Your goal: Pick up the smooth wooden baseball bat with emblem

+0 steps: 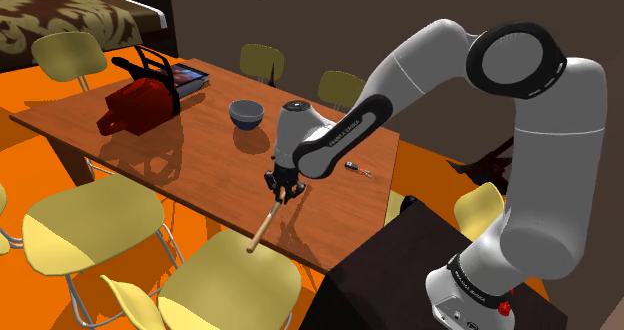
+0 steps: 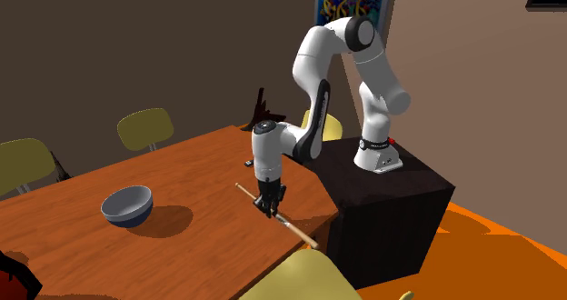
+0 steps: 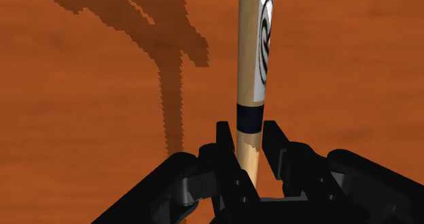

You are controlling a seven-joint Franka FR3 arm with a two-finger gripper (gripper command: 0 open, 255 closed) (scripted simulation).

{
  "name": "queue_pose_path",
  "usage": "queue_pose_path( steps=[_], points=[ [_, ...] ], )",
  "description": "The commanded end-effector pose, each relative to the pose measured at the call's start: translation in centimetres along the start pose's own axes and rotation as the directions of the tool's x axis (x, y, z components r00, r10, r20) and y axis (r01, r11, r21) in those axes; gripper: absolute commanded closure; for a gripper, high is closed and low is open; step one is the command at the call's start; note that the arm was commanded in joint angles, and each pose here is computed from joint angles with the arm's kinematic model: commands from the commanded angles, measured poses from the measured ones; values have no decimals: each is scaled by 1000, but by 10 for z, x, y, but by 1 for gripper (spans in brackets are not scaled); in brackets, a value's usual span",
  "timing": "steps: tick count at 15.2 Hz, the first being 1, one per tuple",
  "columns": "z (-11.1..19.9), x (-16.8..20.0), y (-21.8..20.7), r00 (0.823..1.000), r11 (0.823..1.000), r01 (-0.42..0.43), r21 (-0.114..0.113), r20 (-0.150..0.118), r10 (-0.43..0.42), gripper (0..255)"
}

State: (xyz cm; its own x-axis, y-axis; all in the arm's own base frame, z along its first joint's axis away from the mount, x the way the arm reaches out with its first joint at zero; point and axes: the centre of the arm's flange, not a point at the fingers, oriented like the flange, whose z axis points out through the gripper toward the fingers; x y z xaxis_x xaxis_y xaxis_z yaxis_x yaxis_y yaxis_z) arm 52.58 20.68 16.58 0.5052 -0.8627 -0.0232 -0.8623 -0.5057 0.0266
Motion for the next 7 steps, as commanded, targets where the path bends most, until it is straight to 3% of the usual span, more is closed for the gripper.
queue_pose_path(
  steps=[1, 7],
  points=[
    [-10, 0, 1, 1000, 1000, 0, 0, 0, 0, 255],
    [-32, -1, 1, 1000, 1000, 0, 0, 0, 0, 255]
  ],
)
